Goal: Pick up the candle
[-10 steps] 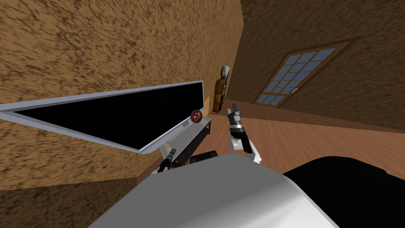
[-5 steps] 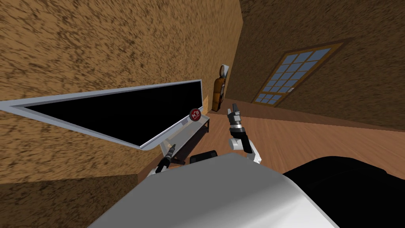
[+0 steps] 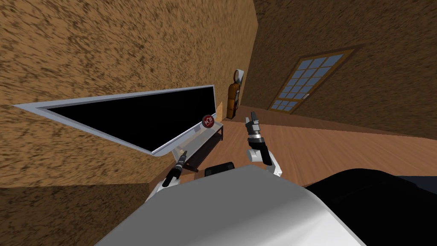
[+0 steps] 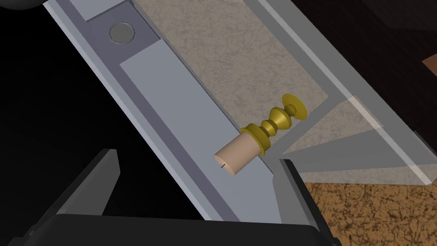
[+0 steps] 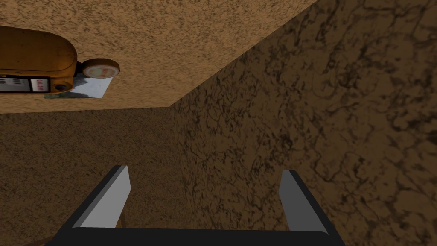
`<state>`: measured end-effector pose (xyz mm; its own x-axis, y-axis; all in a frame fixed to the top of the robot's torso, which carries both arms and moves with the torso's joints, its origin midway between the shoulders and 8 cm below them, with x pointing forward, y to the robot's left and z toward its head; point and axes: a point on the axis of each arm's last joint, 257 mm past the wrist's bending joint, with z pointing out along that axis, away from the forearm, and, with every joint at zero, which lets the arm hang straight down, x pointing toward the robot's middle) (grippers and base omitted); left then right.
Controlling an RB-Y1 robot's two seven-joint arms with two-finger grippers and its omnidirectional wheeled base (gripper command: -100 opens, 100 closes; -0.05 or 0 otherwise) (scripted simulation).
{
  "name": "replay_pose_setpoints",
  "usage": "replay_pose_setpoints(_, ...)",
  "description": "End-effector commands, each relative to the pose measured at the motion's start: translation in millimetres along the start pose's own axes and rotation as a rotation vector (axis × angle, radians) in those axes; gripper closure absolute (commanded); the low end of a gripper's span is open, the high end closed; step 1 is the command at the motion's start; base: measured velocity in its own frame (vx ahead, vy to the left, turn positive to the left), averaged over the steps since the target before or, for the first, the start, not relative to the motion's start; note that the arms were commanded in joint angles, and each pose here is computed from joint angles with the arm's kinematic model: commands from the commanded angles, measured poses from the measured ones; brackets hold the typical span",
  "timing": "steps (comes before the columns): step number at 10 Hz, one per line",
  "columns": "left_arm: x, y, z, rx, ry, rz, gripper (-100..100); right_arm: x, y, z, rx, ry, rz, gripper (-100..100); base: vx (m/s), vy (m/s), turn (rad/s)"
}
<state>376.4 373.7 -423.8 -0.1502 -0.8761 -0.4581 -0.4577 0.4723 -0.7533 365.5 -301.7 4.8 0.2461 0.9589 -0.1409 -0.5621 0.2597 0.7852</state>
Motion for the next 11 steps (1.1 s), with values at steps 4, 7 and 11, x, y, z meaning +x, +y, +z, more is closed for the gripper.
replay_pose_setpoints(4, -12.2, -12.6, -8.9, 0.016, 0.015, -0.053, -100, -0.1, 0.0, 0.0, 0.0, 0.0, 0.0, 0, -0.115, 0.034, -0.223)
replay_pose_setpoints(7, -8.5, 1.2, -12.2, -0.032, 0.039, -0.045, -100, -0.2, -0.1, -0.2, 0.0, 0.0, -0.001, 0, 0.022, 0.13, -0.162)
replay_pose_setpoints(11, -2.2, 27.0, -18.4, -0.119, 0.076, -0.025, -100, -0.2, -0.1, -0.2, 0.0, 0.0, -0.001, 0, 0.031, 0.121, -0.188)
